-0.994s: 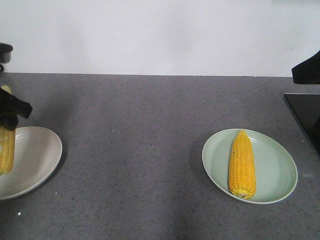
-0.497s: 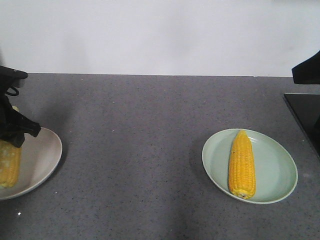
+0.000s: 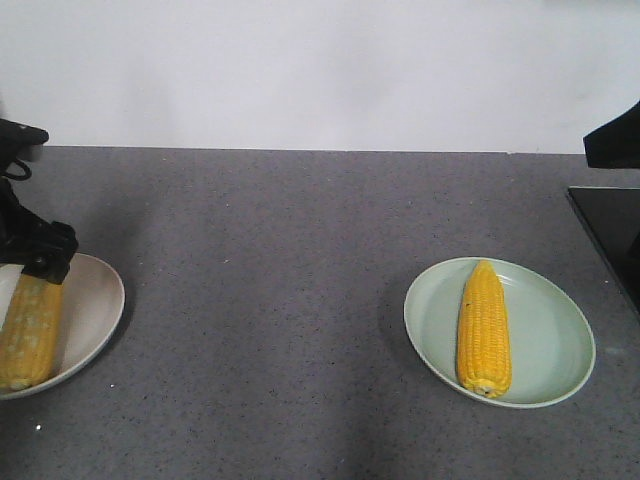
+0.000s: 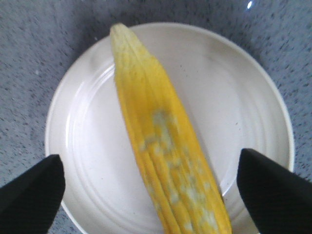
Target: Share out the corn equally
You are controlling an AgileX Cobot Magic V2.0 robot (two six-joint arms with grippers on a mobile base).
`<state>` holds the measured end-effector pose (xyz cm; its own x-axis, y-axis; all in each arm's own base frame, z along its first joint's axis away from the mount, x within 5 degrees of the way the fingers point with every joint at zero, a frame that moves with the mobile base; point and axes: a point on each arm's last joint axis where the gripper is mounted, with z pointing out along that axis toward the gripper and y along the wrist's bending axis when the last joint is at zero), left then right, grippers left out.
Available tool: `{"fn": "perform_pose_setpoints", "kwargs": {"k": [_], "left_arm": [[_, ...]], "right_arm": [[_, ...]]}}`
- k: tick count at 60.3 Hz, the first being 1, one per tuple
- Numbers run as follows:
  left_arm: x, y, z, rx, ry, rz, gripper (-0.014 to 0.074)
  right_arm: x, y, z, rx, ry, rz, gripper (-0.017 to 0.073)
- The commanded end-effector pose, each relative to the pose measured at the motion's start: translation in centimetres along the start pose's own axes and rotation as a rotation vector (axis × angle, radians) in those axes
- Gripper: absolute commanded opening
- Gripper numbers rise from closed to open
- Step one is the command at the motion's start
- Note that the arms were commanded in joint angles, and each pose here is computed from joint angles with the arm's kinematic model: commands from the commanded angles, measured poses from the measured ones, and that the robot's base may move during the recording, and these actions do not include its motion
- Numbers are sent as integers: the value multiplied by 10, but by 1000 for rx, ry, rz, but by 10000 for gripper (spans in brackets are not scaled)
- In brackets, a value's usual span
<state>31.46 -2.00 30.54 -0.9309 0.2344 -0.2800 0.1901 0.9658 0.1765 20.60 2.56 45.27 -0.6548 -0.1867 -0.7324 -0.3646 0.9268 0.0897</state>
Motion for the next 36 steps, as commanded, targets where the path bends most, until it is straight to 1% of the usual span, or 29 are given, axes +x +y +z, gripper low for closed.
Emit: {"fn": "perform_pose_setpoints", "kwargs": {"k": [1,6,10,19,26,31,36], "left_arm": [[-2,7,-36,-25,-177,-38,712],[1,8,-52,-26,-257,-69,704],[5,8,-71,-14,-345,-93,698],[19,8,-111,10,-518,-124,687],[42,8,-142,13,-675,-140,679],[59,5,-149,24,-751,-150,677],[81,2,-155,28,-844,-159,675]], "right_arm": [[-8,3,-11,10,-85,-16,522],[-8,3,-11,10,-85,-16,522],[-8,3,-11,10,-86,-16,522],[-8,3,-11,12,-90,-16,522],[-8,3,-12,14,-94,-17,522],[-6,4,-12,21,-111,-16,522],[1,3,-12,49,-140,-16,522]]}}
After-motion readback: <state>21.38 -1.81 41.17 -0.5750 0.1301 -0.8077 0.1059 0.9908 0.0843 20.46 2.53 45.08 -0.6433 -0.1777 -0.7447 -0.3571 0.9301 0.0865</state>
